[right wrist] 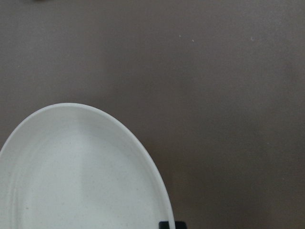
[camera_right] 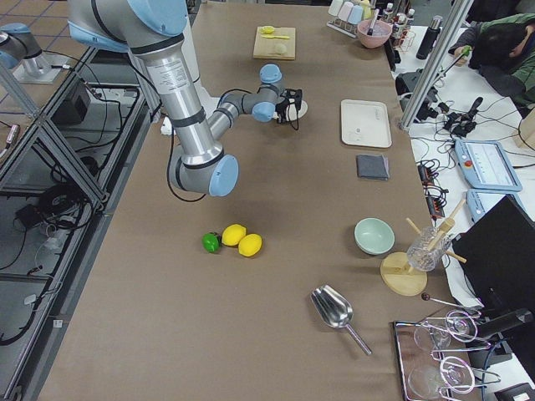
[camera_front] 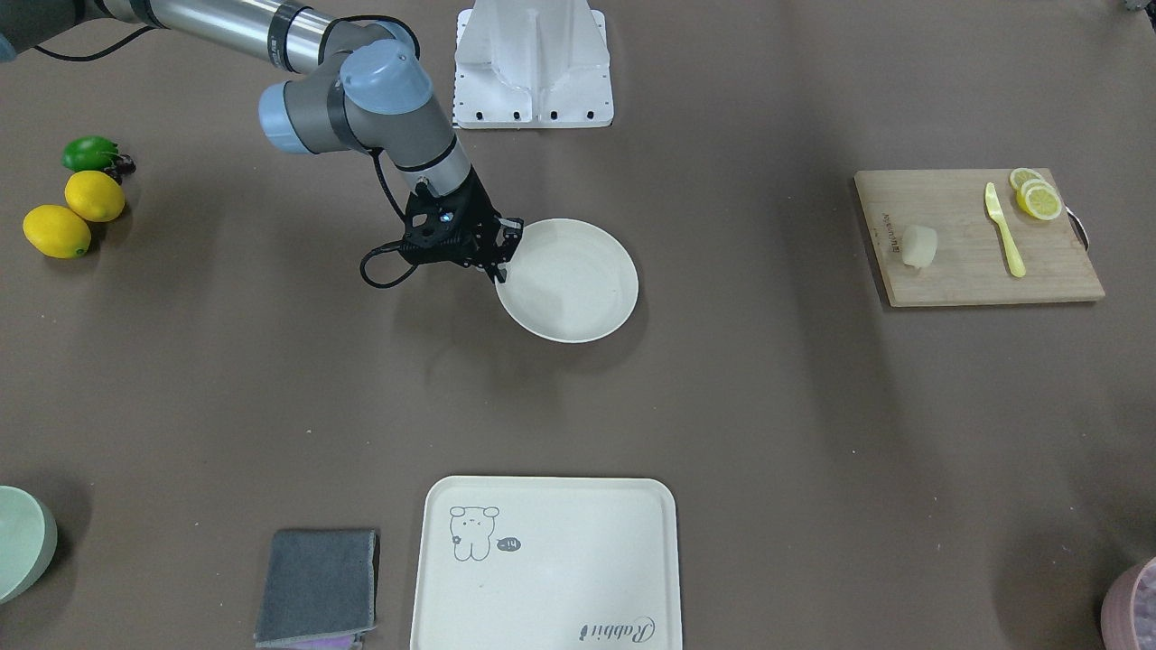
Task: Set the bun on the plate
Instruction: 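Slide the white plate with the right gripper toward the table center, then release the plate and raise the right gripper while the left arm reaches out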
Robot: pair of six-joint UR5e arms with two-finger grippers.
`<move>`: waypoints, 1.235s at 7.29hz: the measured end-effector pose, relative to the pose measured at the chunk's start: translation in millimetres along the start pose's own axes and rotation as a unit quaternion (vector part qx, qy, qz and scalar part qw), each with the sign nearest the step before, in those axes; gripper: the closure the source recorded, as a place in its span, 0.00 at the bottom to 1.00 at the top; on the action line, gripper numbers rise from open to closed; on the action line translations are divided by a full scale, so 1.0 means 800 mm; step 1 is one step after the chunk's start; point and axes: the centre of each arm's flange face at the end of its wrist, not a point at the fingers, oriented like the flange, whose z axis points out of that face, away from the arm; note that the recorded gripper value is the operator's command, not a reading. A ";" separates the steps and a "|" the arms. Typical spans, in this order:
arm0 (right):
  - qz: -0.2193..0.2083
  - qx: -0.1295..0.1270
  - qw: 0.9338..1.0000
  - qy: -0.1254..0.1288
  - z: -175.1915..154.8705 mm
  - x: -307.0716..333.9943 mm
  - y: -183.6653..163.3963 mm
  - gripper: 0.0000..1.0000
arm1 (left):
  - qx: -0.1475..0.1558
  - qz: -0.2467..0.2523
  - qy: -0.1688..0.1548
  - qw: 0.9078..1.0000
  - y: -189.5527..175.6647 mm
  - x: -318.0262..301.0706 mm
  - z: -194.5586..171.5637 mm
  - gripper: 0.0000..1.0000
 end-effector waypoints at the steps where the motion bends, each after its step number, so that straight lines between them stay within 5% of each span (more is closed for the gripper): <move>1: -0.001 0.002 1.000 0.002 0.002 0.000 -0.003 0.55 | -0.001 0.000 0.000 1.000 0.001 0.000 0.001 0.01; 2: 0.001 0.005 1.000 0.004 0.001 0.004 -0.012 0.02 | -0.002 0.000 0.000 1.000 0.001 0.000 0.003 0.01; 5: 0.006 0.005 1.000 0.003 -0.020 0.025 -0.045 0.00 | -0.004 -0.003 0.011 1.000 -0.004 0.025 0.014 0.01; 9: 0.026 -0.031 0.999 -0.008 -0.138 0.151 -0.158 0.00 | 0.024 -0.053 0.029 0.998 0.032 0.207 0.112 0.01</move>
